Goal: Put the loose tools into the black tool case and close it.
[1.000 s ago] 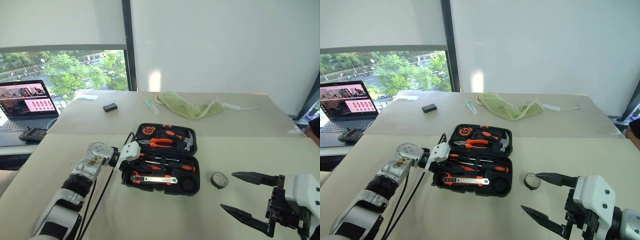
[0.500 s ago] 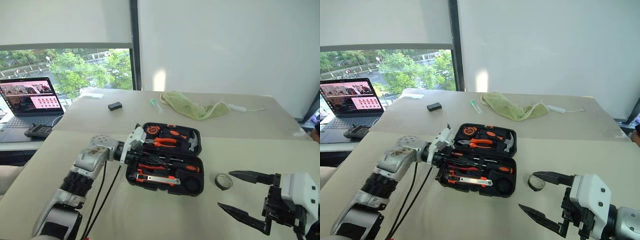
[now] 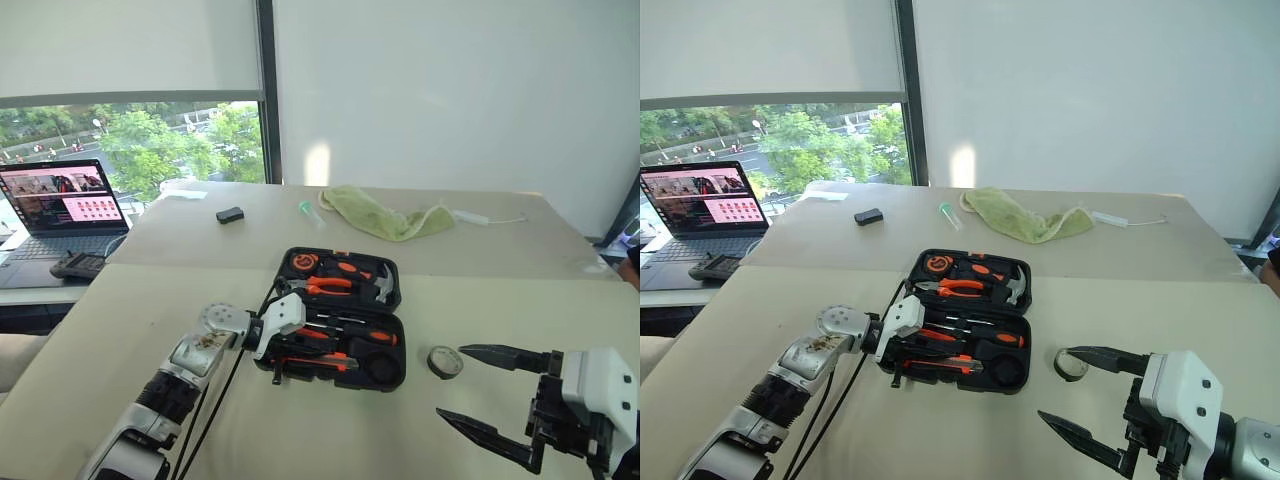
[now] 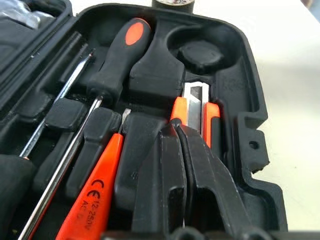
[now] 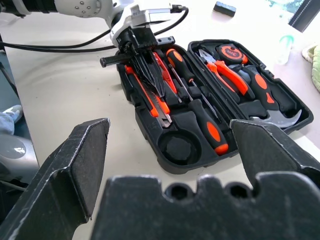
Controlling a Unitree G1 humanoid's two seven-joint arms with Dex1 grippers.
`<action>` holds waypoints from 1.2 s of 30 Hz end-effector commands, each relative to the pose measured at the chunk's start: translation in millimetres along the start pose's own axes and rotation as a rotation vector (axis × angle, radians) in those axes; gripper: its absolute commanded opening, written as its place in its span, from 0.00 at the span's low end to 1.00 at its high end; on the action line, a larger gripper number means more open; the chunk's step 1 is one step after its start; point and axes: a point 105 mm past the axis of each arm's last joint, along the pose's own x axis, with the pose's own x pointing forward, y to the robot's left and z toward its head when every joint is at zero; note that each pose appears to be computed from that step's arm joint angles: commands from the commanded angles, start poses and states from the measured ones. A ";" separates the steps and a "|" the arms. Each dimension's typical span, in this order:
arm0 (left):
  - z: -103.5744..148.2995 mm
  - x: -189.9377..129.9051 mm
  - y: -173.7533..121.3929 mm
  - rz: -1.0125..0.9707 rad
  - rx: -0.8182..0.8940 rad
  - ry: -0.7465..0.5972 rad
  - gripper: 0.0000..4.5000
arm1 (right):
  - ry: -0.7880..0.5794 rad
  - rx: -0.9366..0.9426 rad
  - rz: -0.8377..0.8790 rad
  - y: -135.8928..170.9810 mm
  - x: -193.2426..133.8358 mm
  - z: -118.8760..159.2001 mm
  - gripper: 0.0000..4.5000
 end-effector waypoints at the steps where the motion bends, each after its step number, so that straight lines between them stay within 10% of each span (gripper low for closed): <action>1: -45.7 7.8 -12.3 -0.025 -0.293 0.090 0.02 | -0.006 -0.023 -0.014 1.4 -0.2 5.2 1.00; 10: 39.6 -38.0 -9.6 -0.004 -0.139 -0.248 0.02 | 0.197 0.033 -0.139 -17.2 11.2 -28.1 1.00; 25: 74.6 -98.9 -72.9 0.023 0.026 -0.164 0.99 | 0.527 0.240 -0.189 -59.3 43.8 -95.8 1.00; 36: 74.8 -95.2 -78.1 0.106 0.016 -0.167 1.00 | 0.607 0.186 -0.129 -74.0 60.9 -109.8 0.24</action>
